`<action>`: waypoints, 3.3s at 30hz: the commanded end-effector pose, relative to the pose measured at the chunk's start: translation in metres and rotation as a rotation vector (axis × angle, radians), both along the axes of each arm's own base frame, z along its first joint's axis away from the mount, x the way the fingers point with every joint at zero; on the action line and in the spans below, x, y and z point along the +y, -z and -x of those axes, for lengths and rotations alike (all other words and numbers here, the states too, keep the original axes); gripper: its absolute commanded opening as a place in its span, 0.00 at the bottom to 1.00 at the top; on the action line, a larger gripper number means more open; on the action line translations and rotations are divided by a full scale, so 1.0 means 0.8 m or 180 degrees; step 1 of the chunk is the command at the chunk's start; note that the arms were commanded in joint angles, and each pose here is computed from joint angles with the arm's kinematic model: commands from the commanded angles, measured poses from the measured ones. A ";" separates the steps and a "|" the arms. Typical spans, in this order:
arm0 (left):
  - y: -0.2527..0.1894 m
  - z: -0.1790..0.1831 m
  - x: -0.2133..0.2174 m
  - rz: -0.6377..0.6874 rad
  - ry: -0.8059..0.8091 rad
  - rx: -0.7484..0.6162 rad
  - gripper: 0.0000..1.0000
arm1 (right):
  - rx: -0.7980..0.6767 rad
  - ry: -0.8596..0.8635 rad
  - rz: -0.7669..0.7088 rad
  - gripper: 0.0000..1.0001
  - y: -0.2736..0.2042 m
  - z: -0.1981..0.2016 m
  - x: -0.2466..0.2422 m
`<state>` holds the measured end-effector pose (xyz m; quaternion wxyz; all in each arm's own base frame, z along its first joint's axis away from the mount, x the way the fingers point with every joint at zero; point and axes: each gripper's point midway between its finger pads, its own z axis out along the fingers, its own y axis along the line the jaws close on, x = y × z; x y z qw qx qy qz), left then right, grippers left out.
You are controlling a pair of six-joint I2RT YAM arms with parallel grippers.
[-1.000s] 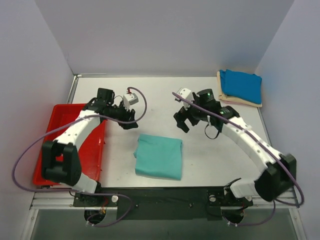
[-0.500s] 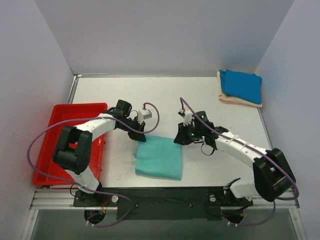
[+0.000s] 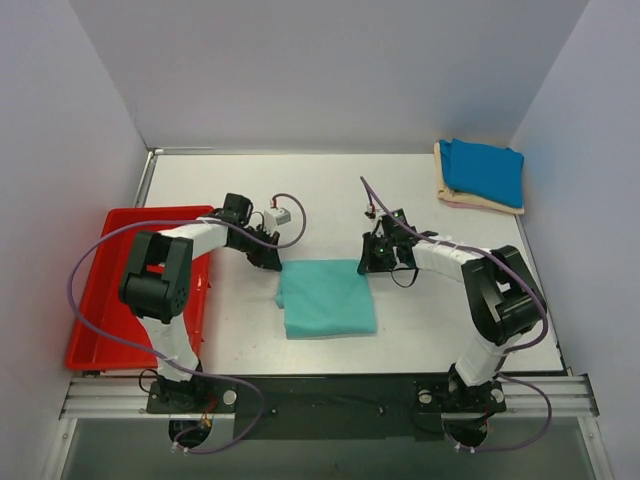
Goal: Fold and stack the t-shirts
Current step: Fold the long partially folded tshirt into a neat square, then put the neatly folded tshirt into the corner of the board with the left arm
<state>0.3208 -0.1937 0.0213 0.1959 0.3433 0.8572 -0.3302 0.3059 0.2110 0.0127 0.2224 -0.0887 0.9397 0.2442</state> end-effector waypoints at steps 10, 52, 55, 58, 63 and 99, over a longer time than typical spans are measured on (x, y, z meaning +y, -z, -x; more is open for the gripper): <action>-0.096 0.046 -0.022 0.0138 0.0475 -0.0554 0.00 | -0.0397 -0.0609 0.0314 0.07 -0.091 0.069 0.010; 0.005 0.245 -0.088 -0.0538 0.1882 0.0798 0.00 | 0.0726 -0.0099 -0.0163 0.00 0.012 0.174 -0.015; 0.016 0.238 -0.069 -0.0747 0.1899 0.0733 0.00 | 0.0531 -0.0055 -0.0184 0.03 -0.021 0.155 -0.017; -0.010 0.238 -0.073 -0.0521 0.1921 0.0626 0.03 | 0.0300 0.0126 -0.0110 0.29 -0.049 0.134 -0.036; -0.092 0.216 -0.084 -0.0092 0.1980 -0.0133 0.31 | 0.0038 0.0152 -0.0084 0.45 -0.073 0.092 -0.046; -0.072 -0.012 0.031 -0.0164 -0.0180 -0.0311 0.61 | 0.0758 0.0036 -0.0065 0.00 -0.003 -0.004 -0.048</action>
